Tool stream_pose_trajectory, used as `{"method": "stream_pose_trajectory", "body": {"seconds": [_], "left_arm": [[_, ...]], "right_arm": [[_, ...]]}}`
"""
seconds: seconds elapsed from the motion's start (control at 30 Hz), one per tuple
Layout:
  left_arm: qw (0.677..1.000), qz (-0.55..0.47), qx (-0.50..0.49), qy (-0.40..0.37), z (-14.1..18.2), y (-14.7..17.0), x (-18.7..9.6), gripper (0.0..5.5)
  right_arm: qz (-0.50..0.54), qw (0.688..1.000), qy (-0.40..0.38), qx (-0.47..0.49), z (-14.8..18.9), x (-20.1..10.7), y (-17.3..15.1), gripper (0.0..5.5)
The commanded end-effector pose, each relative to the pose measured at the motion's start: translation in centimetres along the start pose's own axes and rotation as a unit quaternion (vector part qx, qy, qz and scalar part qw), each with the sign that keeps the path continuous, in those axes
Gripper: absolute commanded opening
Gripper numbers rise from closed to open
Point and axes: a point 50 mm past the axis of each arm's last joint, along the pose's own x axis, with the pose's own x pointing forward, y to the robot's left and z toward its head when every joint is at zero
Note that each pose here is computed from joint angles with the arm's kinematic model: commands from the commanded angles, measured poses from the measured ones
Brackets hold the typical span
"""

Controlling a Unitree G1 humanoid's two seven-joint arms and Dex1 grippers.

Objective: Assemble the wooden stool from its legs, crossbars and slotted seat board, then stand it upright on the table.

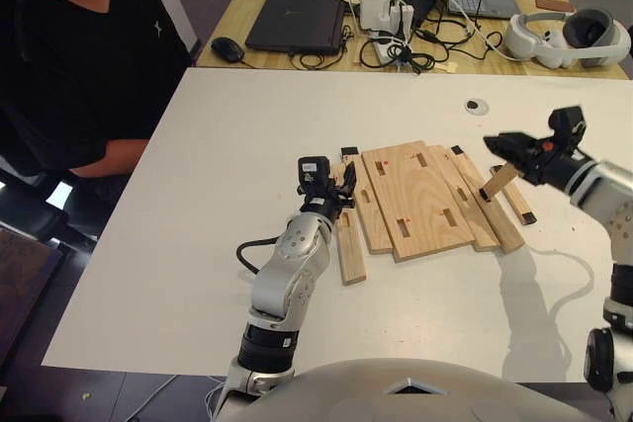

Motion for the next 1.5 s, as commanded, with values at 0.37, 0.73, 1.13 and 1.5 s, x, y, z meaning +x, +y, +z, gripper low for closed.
{"method": "stream_pose_trajectory", "body": {"seconds": [0.37,0.73,1.13,1.5], "left_arm": [[1.0,-0.01,-0.025,-0.01,0.4,-1.0,0.3,2.59],[1.0,-0.015,-0.02,-0.006,0.3,-1.0,0.4,2.59],[1.0,-0.011,-0.024,-0.009,0.4,-1.0,0.5,2.59],[1.0,-0.003,-0.023,-0.01,0.4,-0.7,0.5,2.59]], "right_arm": [[-0.054,0.998,-0.004,0.016,-0.2,-0.3,-0.3,2.11],[-0.038,0.997,0.057,0.026,-3.0,0.1,0.1,2.11],[-0.011,0.995,-0.099,-0.005,5.8,1.8,0.4,2.11],[-0.258,0.947,-0.185,-0.046,5.9,-0.9,-5.3,2.11]]}}
